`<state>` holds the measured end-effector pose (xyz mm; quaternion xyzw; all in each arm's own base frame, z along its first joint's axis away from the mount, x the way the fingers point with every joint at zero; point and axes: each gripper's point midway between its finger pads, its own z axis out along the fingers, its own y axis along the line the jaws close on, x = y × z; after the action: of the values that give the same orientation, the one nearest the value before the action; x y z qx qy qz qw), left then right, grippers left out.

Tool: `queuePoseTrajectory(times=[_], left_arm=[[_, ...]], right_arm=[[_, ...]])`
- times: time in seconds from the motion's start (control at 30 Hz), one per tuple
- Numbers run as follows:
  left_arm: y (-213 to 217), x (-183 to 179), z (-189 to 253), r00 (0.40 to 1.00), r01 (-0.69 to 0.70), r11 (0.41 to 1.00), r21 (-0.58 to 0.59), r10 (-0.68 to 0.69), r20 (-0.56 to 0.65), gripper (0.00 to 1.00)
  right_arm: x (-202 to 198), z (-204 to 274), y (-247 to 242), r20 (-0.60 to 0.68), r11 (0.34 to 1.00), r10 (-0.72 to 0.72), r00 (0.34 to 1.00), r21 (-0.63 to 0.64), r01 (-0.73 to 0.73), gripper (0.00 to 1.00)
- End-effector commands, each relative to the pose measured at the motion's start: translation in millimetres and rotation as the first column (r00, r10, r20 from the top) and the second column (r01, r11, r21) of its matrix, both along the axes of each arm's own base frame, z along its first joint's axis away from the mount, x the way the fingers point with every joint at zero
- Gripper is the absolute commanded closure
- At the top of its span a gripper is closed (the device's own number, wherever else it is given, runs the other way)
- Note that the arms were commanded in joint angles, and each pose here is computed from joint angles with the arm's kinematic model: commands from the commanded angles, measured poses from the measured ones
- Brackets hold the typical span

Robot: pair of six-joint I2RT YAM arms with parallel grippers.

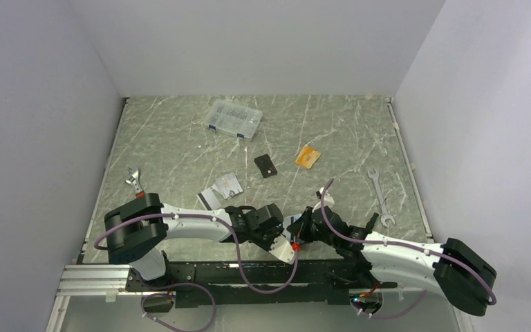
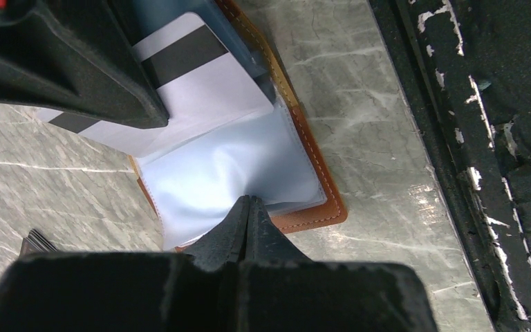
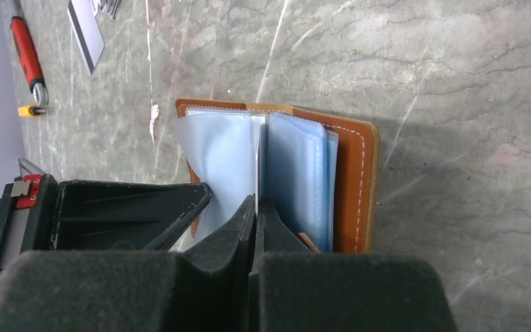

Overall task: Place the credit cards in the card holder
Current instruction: Insert the credit card into the card holder.

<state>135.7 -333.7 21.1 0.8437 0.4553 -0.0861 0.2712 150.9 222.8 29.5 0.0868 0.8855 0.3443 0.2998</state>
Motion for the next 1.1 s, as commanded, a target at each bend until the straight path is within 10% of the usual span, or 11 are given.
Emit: queuePoseTrajectory(times=[0.0,0.3,0.6,1.07], left_arm=[[41,-31,-39,0.991,0.016,0.984,0.175,0.008,-0.135,1.0],[42,-32,-37,0.991,0.02,0.985,0.174,0.004,-0.136,1.0],[43,-33,-37,0.99,0.018,0.985,0.172,0.007,-0.14,1.0],[42,-33,-38,0.99,0.014,0.984,0.177,0.012,-0.143,1.0]], right_arm=[[-13,-21,-5,-0.055,0.997,0.053,0.997,-0.059,-0.056,1.0],[-10,-30,-14,-0.109,0.989,0.031,0.994,-0.14,-0.047,0.99],[-16,-26,-37,-0.146,0.967,-0.017,0.989,-0.253,-0.02,0.49],[-11,-4,-33,-0.083,0.988,-0.028,0.996,-0.154,0.015,0.68]])
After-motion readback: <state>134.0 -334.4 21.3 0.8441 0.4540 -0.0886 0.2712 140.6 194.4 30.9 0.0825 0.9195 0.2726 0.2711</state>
